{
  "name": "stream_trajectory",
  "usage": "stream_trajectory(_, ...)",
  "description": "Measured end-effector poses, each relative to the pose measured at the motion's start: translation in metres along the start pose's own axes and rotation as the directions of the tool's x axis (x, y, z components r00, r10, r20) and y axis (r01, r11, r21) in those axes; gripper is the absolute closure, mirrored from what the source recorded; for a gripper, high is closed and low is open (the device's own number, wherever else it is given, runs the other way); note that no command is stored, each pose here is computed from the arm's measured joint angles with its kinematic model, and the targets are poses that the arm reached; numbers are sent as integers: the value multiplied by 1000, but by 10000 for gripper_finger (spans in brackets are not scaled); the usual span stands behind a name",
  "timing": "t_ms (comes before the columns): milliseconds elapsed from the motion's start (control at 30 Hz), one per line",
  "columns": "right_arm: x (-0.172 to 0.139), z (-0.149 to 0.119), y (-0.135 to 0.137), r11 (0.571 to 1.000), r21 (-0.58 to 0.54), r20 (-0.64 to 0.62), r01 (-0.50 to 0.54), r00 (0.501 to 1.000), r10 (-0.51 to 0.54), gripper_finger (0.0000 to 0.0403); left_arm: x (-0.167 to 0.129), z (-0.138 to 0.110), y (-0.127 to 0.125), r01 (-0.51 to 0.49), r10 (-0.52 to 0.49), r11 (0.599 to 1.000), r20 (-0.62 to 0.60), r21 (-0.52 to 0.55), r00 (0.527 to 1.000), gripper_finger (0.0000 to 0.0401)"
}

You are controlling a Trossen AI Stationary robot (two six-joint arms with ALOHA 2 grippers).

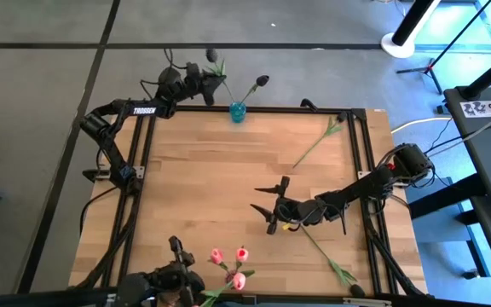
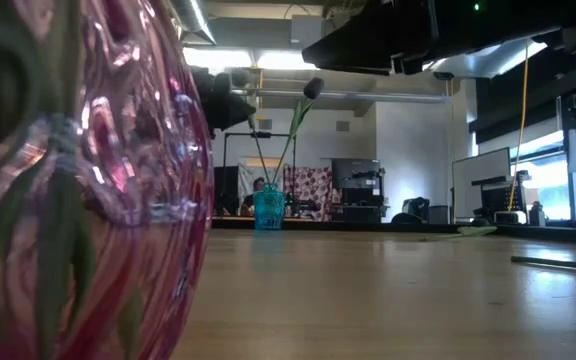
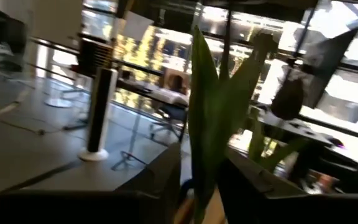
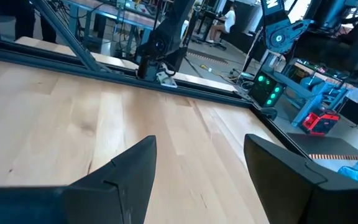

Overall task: Sort flowers into vase by color
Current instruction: Put the middle black flower into the blue vase

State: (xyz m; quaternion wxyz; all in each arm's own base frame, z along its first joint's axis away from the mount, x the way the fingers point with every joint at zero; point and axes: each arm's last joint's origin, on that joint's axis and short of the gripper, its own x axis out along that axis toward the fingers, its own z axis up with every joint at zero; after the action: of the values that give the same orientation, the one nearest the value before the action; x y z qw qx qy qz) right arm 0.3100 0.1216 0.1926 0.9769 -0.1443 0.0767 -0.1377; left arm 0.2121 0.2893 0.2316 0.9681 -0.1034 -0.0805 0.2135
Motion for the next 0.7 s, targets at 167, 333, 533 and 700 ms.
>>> stream_trajectory(167, 0, 0, -1, 999, -2, -9, 46, 999, -46, 162, 1, -3, -5, 111, -113, 993, -48, -37, 992, 261)
stream_trajectory(333, -1, 0, -3, 996, 8, -19, 85, 996, -85, 162, -7, -2, 1, 71, -77, 996, -135, -44, 988, 235)
stream_trajectory(533, -1, 0, -3, 996, 19, -21, 85, 996, -84, 162, -23, 25, -8, 52, -47, 998, -153, 26, 987, 221)
stream_trajectory(700, -3, 2, -6, 991, 33, -33, 127, 991, -126, 162, -41, 39, -18, -60, 89, 990, -239, 126, 967, 213)
